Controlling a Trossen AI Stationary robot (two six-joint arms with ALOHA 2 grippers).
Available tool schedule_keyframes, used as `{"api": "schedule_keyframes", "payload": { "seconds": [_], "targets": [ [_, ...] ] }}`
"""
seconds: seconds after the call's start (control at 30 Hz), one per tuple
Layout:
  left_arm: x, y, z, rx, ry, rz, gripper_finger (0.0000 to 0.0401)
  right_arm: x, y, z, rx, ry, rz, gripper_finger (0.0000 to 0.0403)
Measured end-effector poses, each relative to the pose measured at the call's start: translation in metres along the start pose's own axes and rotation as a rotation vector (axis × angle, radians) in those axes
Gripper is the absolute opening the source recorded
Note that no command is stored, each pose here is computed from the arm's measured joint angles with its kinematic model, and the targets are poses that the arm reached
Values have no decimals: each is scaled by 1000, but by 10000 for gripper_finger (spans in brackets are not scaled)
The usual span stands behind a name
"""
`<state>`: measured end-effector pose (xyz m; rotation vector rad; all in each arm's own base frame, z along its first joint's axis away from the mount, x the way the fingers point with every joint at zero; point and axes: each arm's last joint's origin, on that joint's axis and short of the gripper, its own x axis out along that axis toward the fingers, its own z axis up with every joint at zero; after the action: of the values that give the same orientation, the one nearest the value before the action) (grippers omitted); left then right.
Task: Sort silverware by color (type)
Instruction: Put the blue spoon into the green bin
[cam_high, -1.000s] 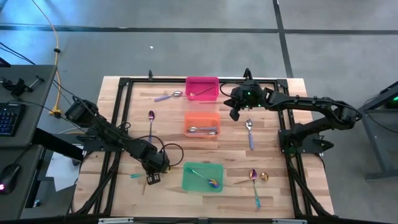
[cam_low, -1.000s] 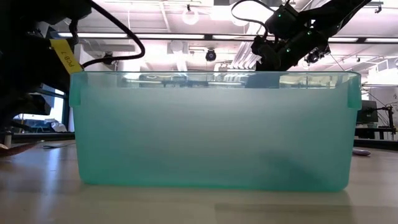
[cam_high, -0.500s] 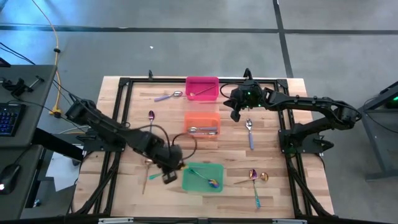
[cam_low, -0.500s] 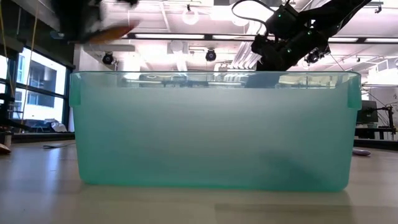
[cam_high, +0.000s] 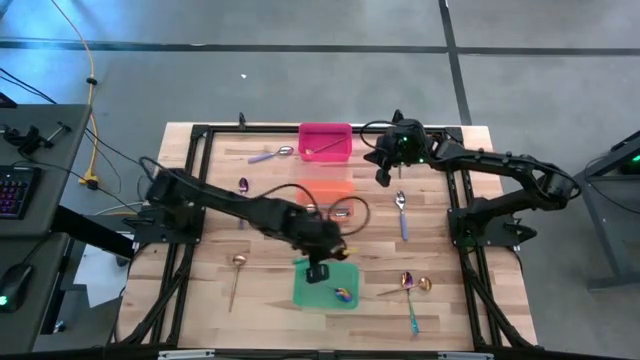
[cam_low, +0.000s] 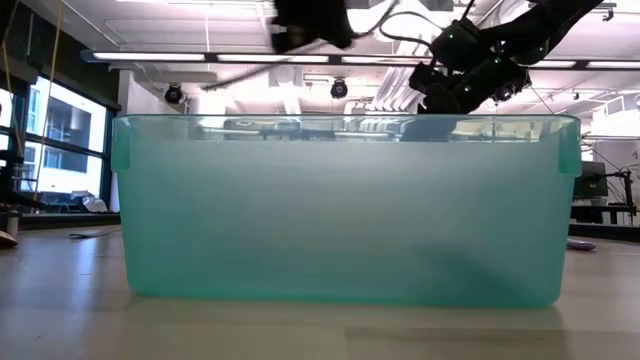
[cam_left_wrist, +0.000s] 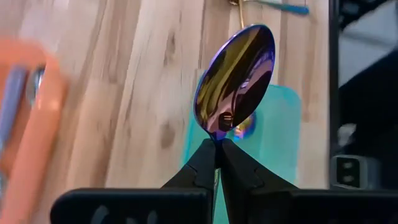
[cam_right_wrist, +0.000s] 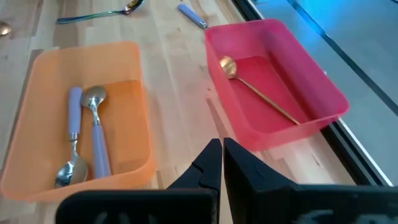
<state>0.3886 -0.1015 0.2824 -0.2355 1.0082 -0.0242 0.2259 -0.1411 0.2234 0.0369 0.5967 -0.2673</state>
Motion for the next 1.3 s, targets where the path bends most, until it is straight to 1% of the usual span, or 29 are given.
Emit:
{"api": "schedule_keyframes", "payload": {
  "seconds": [0.1,0.17,0.4,0.5,0.67,0.77,0.87,1.07,1.3],
  "targets": [
    [13,-5,14,119,14,6,1,-1,-3,-1,9,7,-5,0],
    [21,-7,17,177,41,10,1,-1,-4,-2,12,5,1,0],
    [38,-23,7,393,99,-62,1,-1,-4,-2,14,8,16,0],
    [47,-30,2,452,123,-104,1,-1,-3,-2,15,9,19,0],
    [64,-37,-6,481,158,-132,1,-1,-3,-2,14,7,23,0],
    [70,-40,-4,448,112,-159,1,-1,-3,-2,14,6,24,0],
    [77,-38,-7,426,92,-172,1,-1,-3,-2,14,6,24,0],
    [87,-34,-16,418,108,-171,1,-1,-3,-2,14,6,24,0],
    [96,-29,-28,420,155,-174,1,-1,-3,-2,14,7,23,0]
  ]
}}
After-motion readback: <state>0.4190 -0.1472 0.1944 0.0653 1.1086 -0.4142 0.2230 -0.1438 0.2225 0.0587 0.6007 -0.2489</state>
